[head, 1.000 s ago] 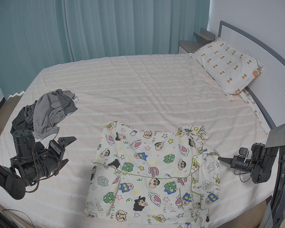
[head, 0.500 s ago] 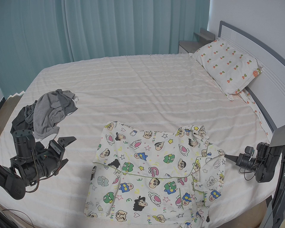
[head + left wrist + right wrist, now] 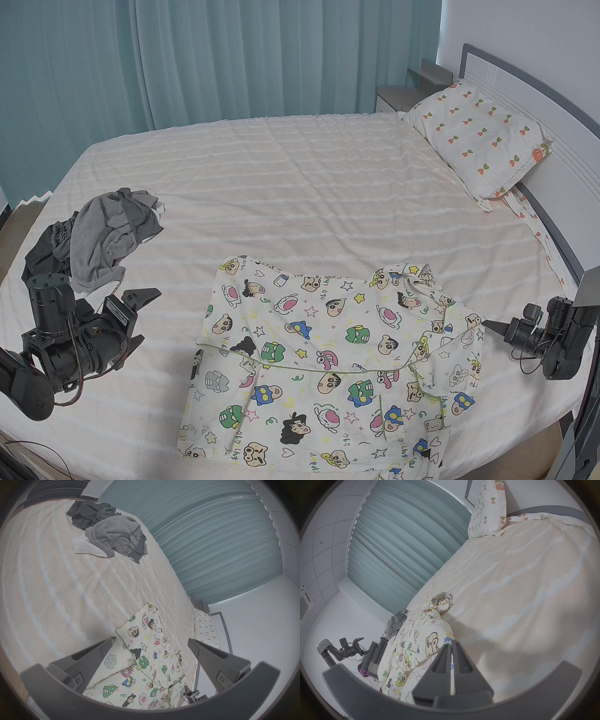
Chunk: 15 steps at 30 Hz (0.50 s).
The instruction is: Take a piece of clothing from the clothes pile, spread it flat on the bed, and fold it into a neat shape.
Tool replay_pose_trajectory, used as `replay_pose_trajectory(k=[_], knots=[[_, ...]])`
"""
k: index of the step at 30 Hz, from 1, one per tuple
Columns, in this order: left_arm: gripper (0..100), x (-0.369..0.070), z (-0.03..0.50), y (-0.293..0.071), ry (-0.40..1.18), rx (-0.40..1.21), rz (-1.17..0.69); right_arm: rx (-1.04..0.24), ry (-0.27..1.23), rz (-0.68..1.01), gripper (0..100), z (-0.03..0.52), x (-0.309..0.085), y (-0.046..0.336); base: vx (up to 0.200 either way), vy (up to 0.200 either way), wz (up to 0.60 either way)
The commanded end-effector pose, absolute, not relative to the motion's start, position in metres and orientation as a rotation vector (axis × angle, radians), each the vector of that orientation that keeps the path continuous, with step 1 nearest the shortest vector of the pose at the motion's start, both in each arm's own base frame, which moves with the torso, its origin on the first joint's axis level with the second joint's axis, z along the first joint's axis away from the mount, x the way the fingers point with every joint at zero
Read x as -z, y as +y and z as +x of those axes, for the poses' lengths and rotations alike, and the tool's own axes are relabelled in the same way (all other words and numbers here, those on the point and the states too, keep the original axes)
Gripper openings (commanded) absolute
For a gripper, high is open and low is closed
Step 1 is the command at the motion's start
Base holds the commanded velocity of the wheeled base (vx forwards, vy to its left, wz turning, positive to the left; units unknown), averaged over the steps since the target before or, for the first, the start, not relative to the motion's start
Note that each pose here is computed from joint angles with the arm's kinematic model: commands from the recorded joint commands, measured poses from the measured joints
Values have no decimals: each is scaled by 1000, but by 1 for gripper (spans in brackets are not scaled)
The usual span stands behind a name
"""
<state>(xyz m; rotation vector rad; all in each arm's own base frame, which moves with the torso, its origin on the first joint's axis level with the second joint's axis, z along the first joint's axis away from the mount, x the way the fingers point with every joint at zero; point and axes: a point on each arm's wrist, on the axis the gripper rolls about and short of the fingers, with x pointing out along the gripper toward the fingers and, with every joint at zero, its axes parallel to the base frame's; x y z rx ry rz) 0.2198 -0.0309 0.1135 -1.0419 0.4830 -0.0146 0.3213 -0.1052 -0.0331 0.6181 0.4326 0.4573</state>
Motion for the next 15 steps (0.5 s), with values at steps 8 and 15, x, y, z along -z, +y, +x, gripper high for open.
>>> replay_pose_trajectory(k=[8,15], knots=[[100,-106,221,-31,515,-1,-1038,-420,398,613,0,334,29,-127,0,0,0],[100,-96,214,-47,597,38,-1013,-377,375,601,0,337,28,-136,0,0,0]])
